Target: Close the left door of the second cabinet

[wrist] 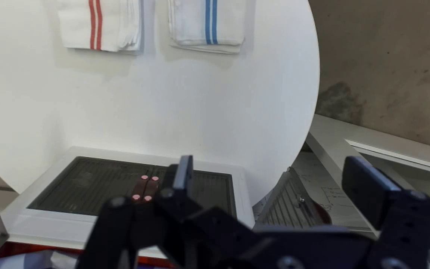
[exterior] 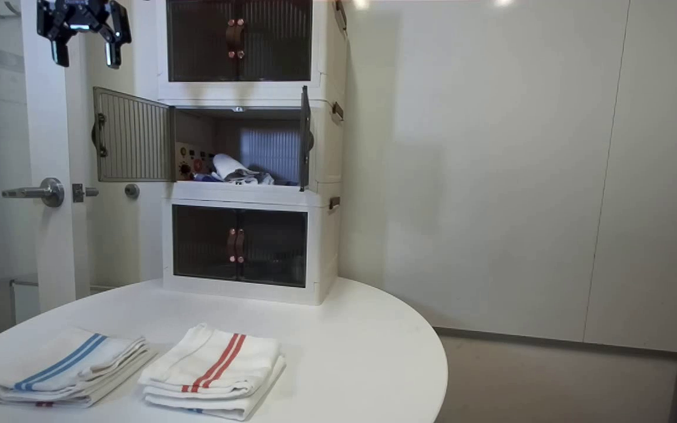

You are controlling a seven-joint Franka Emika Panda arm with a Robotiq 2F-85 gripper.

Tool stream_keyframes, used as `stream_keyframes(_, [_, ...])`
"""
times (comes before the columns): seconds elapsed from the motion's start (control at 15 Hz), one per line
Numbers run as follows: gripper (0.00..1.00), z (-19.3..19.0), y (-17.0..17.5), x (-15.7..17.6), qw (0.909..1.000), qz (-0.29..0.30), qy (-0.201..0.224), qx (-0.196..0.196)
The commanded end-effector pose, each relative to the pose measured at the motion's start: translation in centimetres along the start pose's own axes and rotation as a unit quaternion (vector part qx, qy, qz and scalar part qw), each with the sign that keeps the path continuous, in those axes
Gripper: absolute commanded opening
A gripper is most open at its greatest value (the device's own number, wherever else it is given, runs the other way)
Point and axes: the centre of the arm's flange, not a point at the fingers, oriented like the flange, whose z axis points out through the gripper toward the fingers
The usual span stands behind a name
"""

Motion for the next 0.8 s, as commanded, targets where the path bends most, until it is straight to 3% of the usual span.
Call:
stream_keyframes(0.0, [1.0, 0.2, -3.3, 4.6, 0.9999, 0.011, -0.003, -0.007])
stream_keyframes(0.73, [1.0, 1.3, -8.7, 10.7, 0.9984, 0.052, 0.022, -0.005])
